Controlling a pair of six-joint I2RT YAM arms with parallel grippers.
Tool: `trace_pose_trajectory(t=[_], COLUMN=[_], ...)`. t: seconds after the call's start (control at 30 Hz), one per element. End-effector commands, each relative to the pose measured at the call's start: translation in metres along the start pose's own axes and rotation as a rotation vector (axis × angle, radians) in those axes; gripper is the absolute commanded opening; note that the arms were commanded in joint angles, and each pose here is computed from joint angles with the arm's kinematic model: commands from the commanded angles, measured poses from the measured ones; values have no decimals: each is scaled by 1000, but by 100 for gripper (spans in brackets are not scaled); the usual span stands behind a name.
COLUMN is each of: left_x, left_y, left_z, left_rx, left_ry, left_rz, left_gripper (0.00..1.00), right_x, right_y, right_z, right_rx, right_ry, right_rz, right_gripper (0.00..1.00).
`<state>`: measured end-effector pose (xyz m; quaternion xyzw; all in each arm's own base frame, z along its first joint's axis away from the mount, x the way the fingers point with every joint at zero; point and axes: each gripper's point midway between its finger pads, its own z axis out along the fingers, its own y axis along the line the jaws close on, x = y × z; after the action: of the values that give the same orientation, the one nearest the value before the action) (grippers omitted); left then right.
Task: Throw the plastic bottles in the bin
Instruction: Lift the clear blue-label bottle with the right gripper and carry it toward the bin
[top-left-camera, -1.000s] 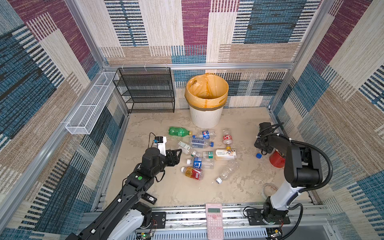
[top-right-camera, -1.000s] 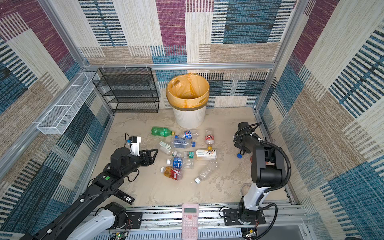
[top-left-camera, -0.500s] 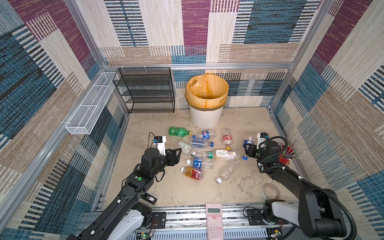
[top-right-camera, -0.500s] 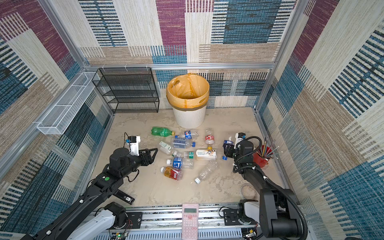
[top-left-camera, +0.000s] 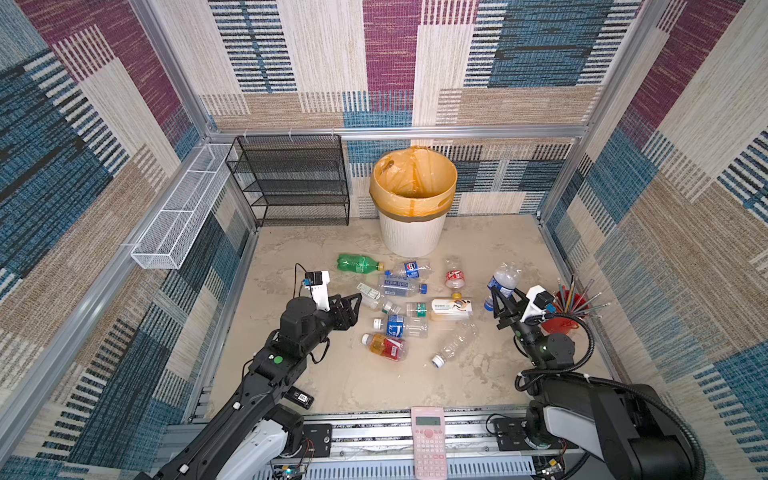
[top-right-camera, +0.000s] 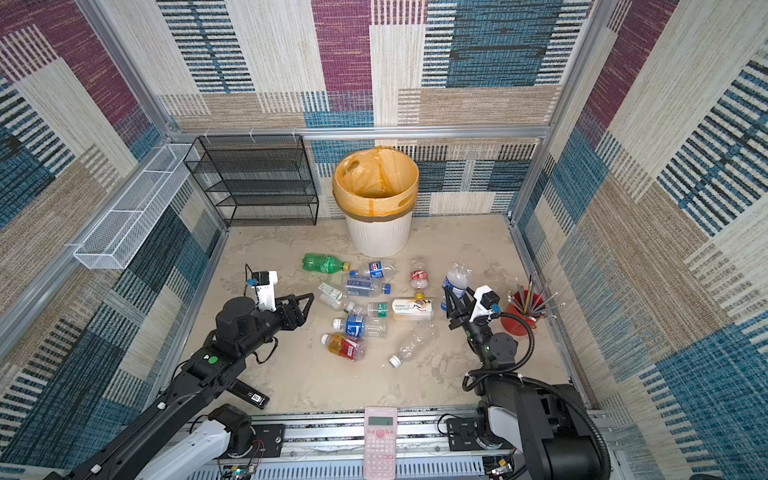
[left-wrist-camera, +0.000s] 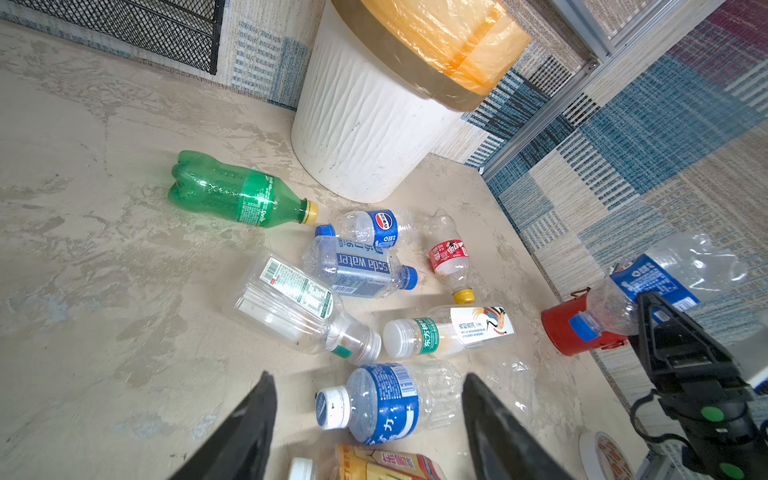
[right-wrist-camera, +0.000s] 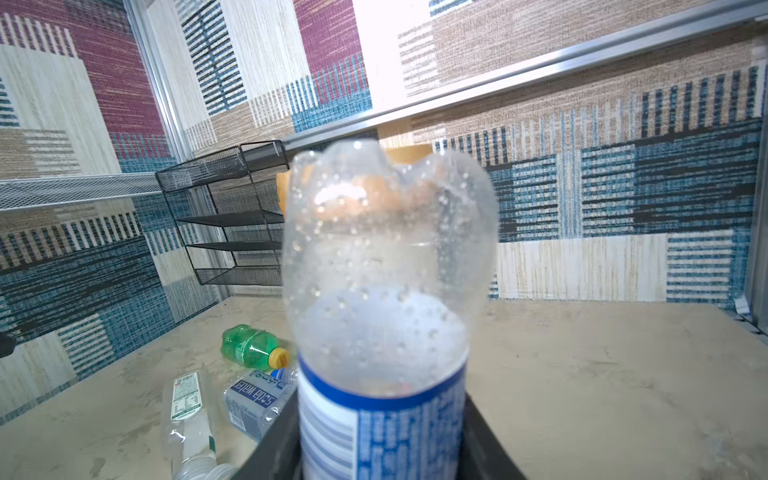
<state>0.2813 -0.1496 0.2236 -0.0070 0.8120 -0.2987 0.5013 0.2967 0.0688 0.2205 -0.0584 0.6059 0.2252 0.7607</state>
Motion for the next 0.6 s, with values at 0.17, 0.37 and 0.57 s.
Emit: trace_pose_trajectory(t=[0.17,0.37,0.57], left_x=[-16,-22,-30], left_y=[-3,-5,-8], left_z=[-2,-1,-1], left_rx=[-1,-7,-5], left_ry=[-62,-63,-81], left_rz=[5,7,7], left_gripper=[71,71,71], right_x=[-101,-136,-159], right_y=[23,32,40], right_z=[3,18,42], right_rx=[-85,-133,-182], right_ry=[-404,-495,-526], right_rz=[-95,-125,-130], right_gripper=[33,33,34])
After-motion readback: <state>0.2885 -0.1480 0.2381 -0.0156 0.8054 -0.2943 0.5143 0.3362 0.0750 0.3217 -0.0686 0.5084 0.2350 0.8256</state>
